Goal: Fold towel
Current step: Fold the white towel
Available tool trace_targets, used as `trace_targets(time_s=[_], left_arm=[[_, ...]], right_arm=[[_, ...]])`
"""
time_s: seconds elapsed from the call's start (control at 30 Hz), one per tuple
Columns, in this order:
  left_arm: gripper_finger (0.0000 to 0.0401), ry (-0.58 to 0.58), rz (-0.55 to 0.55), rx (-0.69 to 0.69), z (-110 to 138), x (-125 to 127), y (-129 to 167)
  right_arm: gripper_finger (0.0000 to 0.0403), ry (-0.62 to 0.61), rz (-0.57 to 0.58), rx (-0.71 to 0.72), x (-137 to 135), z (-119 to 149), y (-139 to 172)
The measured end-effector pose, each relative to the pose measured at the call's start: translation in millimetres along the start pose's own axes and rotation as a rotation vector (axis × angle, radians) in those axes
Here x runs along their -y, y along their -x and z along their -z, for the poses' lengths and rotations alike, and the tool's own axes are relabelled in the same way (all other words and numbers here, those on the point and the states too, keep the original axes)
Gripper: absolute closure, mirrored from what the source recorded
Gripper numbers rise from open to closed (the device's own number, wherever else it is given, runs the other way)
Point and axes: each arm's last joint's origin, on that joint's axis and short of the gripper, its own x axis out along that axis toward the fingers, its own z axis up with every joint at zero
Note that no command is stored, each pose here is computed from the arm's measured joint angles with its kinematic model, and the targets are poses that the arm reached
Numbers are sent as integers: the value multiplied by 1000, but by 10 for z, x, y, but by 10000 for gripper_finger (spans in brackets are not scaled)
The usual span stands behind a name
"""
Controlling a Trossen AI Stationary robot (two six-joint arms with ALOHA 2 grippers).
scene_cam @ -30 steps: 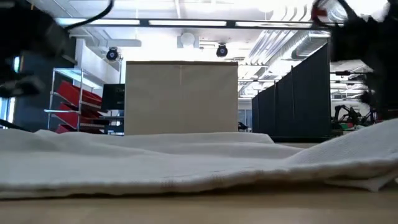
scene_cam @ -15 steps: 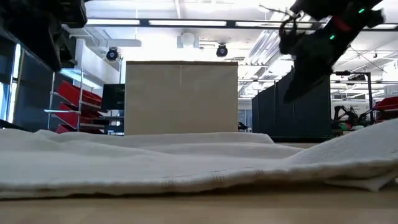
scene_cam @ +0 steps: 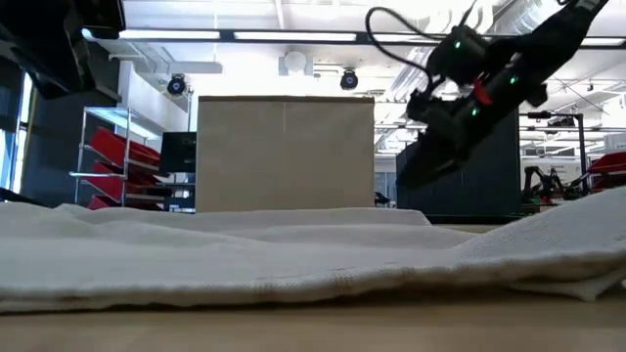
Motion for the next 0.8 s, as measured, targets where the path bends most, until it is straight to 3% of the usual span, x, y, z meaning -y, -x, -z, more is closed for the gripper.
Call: trace_targets(time_s=[0.17,0.3,0.4,0.57,0.67,0.8], left_arm=[[401,18,1,-9,20,8,3],[401,-20,-53,-10,43,-28,5],[397,-19,-170,-43,91,-119,-20],[366,-27,-367,-213,265,-337,-186],[334,-50,-440,-274,307,-427,-255],[285,-94,-512,-197,216,-481,-290]], right_arm=[[147,-13,11,-69,15,143,-215],[168,-37,22,-121,-7,236,-305],[220,-19,50,-128,-56,263,-324],[374,-76,33,-138,-95,274,-315],[387,-99,27,-139,-124,279,-308],[391,-90,19,-143,-173,291,-299]])
